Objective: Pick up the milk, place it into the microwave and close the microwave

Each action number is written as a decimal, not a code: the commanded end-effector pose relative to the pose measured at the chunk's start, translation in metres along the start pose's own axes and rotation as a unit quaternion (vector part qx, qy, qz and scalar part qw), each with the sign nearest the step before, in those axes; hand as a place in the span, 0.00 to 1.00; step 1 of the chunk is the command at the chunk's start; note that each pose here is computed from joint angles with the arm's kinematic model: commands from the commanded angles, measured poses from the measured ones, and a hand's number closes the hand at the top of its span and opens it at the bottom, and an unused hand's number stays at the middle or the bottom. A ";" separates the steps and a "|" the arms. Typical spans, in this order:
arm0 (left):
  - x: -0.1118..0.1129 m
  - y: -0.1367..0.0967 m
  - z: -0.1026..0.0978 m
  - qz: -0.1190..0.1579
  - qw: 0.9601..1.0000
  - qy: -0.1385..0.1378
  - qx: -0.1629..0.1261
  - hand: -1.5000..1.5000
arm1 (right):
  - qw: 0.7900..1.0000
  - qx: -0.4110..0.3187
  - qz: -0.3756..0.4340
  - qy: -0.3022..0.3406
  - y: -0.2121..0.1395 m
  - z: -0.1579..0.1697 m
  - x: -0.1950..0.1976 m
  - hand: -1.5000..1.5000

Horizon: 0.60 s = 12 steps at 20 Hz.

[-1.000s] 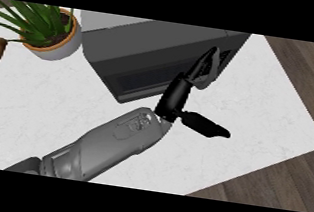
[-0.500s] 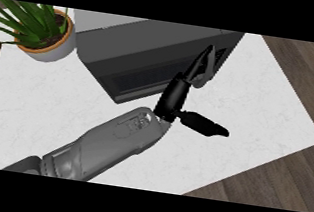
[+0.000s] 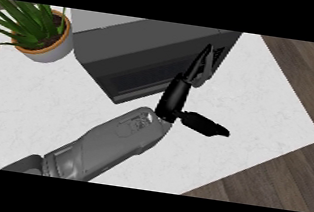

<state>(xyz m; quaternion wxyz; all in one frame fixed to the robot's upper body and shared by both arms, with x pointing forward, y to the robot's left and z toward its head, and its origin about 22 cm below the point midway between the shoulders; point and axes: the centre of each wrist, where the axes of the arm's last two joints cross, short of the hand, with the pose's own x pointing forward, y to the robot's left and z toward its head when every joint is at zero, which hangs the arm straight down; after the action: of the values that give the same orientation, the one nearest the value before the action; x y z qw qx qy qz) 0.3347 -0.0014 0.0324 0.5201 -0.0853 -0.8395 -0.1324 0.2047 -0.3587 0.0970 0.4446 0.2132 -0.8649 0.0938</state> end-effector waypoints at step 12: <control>0.001 0.003 -0.014 -0.003 1.000 -0.002 0.018 0.00 | 1.000 0.019 -0.007 0.012 -0.009 -0.009 0.009 0.00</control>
<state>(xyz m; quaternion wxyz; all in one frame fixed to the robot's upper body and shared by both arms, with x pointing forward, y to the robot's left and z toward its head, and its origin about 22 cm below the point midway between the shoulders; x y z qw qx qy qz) 0.3350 -0.0023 0.0292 0.5137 -0.0850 -0.8443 -0.1269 0.2091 -0.3636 0.1065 0.4491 0.2230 -0.8591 0.1030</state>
